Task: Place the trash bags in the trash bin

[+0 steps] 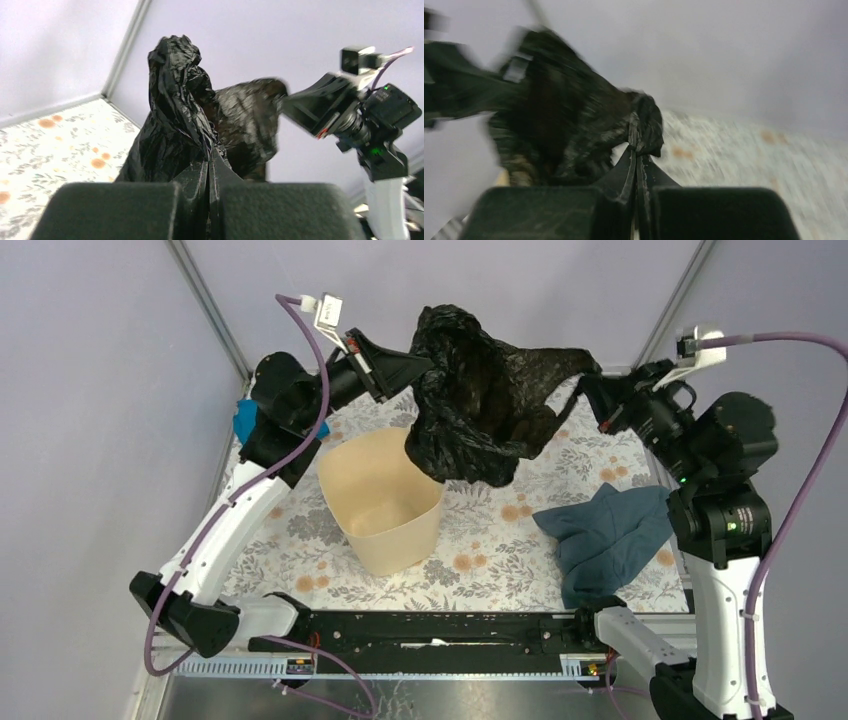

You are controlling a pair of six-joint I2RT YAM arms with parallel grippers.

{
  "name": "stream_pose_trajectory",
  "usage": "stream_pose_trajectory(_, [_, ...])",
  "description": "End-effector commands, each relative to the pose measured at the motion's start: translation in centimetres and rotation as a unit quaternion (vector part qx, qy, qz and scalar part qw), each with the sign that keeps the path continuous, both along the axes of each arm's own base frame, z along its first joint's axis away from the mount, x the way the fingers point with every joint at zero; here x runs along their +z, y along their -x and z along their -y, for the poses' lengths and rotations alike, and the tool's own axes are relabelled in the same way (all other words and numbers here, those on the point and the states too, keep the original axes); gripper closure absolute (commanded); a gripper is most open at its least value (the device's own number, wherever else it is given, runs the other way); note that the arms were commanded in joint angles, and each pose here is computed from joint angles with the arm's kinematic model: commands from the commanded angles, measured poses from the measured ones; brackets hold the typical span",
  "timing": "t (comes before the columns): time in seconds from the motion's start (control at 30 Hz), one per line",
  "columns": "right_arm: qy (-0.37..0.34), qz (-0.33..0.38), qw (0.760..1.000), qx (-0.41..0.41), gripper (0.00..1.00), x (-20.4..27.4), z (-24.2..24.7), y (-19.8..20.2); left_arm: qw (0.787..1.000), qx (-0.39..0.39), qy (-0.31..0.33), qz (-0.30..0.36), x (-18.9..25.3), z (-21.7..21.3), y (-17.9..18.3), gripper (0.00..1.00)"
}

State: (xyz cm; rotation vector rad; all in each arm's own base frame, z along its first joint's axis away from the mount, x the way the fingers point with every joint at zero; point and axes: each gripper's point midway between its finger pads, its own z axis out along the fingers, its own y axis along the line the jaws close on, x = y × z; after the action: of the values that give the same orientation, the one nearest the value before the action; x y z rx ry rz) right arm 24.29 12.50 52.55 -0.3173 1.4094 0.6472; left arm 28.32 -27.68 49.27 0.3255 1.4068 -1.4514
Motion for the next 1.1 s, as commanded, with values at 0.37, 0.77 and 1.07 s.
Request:
stream_pose_trajectory(0.37, [-0.061, -0.306, 0.879, -0.36, 1.0, -25.7, 10.2, -4.9, 0.941, 0.19, -0.275, -0.048, -13.2, 8.7, -10.5, 1.0])
stream_pose_trajectory(0.77, [-0.042, -0.076, 0.954, -0.288, 1.0, -2.9, 7.9, -12.8, 0.919, 0.34, -0.163, 0.118, 7.2, 5.5, -12.9, 1.0])
stream_pose_trajectory(1.07, [-0.056, 0.179, 0.977, -0.105, 1.0, 0.9, 3.0, -3.8, 0.921, 0.349, -0.102, 0.141, 2.0, 1.9, -7.8, 1.0])
